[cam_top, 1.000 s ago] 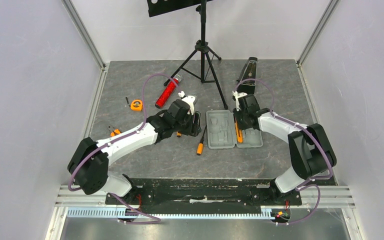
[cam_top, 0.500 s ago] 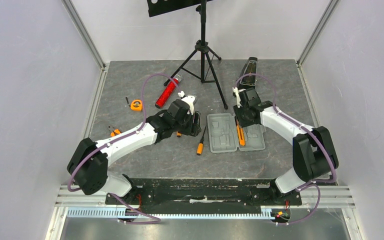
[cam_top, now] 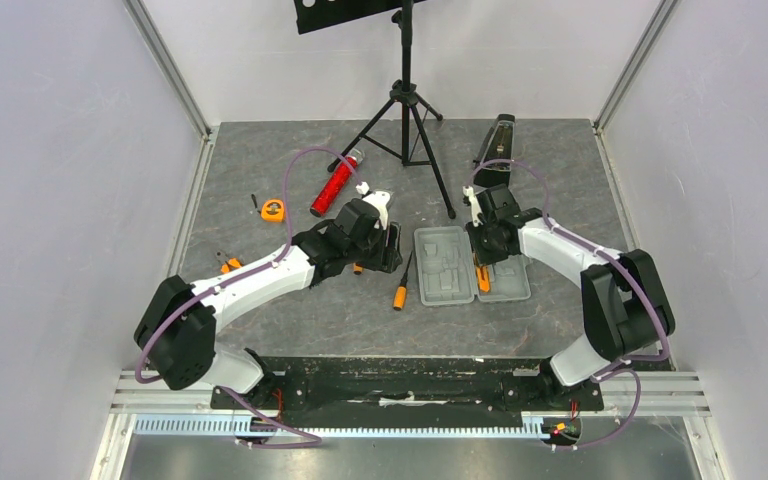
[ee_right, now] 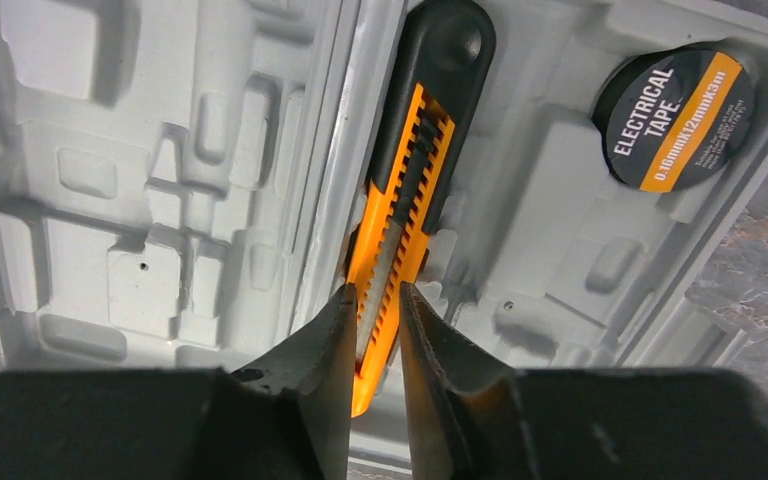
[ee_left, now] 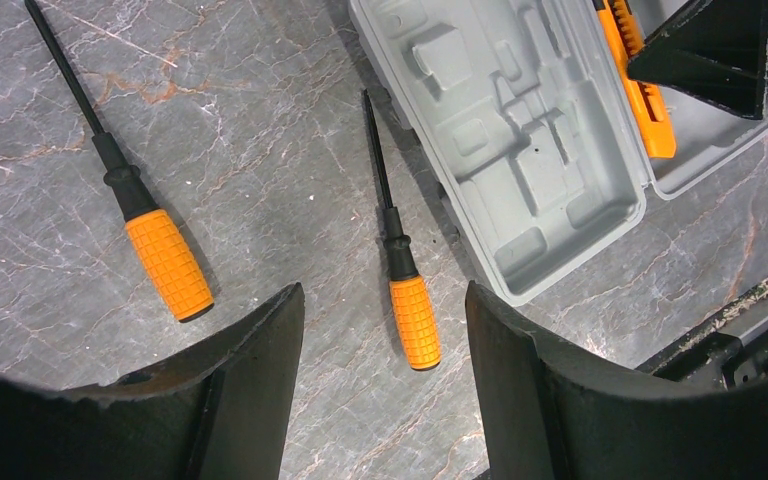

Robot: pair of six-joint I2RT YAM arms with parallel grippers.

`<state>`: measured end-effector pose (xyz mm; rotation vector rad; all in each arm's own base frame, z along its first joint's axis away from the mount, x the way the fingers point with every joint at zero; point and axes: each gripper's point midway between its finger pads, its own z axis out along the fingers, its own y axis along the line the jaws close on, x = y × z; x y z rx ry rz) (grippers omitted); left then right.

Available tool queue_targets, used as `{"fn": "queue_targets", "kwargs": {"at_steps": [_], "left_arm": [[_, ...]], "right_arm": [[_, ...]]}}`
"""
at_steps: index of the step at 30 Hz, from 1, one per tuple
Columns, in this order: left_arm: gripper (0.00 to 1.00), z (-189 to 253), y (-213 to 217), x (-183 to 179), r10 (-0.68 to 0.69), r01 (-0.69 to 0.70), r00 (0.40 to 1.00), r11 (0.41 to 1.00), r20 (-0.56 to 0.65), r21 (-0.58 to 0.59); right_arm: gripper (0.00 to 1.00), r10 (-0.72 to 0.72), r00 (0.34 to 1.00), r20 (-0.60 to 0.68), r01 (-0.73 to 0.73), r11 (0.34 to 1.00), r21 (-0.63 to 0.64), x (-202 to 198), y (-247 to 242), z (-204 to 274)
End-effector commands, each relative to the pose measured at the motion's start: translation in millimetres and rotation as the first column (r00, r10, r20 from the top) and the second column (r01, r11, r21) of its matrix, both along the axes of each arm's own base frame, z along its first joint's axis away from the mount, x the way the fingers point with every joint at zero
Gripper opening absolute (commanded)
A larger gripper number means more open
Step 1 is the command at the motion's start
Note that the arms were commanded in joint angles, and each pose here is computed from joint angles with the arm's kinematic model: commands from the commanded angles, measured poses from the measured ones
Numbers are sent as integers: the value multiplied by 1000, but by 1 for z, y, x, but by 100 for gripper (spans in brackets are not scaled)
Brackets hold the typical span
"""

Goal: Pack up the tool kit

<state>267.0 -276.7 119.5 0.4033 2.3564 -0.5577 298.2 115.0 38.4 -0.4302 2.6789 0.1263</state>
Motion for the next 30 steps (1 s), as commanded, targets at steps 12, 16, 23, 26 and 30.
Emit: {"fn": "queue_targets", "kwargs": {"at_steps": [12, 16, 23, 26, 30], "left_arm": [[67, 11, 1, 3, -17, 17, 998, 1000, 55, 0], [67, 11, 2, 3, -16, 16, 998, 1000, 56, 2], [67, 12, 1, 3, -20, 20, 998, 1000, 56, 0], [67, 12, 1, 3, -18, 18, 998, 1000, 56, -2], [67, 13, 1, 2, -18, 18, 998, 1000, 54, -5]], "right_arm": [[15, -17, 987, -158, 9, 999, -53, -37, -14, -52], [13, -28, 979, -201, 14, 997, -69, -55, -20, -67], [15, 7, 997, -76, -7, 1000, -10, -17, -3, -31], [17, 25, 1000, -17, -25, 999, 30, 1, 7, -10], [20, 38, 997, 60, -43, 996, 76, 18, 18, 17]]}}
